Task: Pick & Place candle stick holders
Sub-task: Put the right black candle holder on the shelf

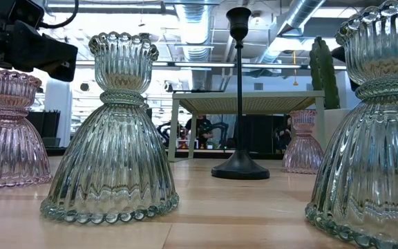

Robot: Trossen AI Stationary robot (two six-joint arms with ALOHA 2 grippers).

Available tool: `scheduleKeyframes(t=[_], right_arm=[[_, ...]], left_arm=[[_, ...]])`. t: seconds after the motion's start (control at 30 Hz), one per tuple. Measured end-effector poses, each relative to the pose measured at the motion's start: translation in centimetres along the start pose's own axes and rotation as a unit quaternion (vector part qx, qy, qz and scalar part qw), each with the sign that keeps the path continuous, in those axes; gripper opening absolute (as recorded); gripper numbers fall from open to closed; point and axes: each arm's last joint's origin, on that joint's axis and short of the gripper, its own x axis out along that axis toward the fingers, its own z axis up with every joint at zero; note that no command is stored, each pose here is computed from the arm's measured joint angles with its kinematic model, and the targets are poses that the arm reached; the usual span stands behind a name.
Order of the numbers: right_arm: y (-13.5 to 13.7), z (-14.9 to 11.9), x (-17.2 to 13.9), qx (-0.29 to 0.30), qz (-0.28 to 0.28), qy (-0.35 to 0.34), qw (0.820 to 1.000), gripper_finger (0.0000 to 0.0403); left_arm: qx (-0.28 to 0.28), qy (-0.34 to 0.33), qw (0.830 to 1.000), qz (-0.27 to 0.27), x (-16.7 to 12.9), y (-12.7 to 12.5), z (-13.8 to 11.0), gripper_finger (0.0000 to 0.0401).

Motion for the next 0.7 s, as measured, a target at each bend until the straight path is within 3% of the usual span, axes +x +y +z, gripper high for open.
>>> scheduleKeyframes(t=[0.33, 0.7], right_arm=[[1.6, 3.5, -0.1, -0.061, -0.034, 0.025, 0.997, 0.0000], [3.1, 3.1, 1.0, -0.068, -0.104, 0.075, 0.989, 0.0000]], left_arm=[[0.000, 0.000, 1.000, 0.004, 0.0, 0.0, 0.0, 0.0006], [0.000, 0.000, 1.000, 0.004, 0.0, 0.0, 0.0, 0.0006]])
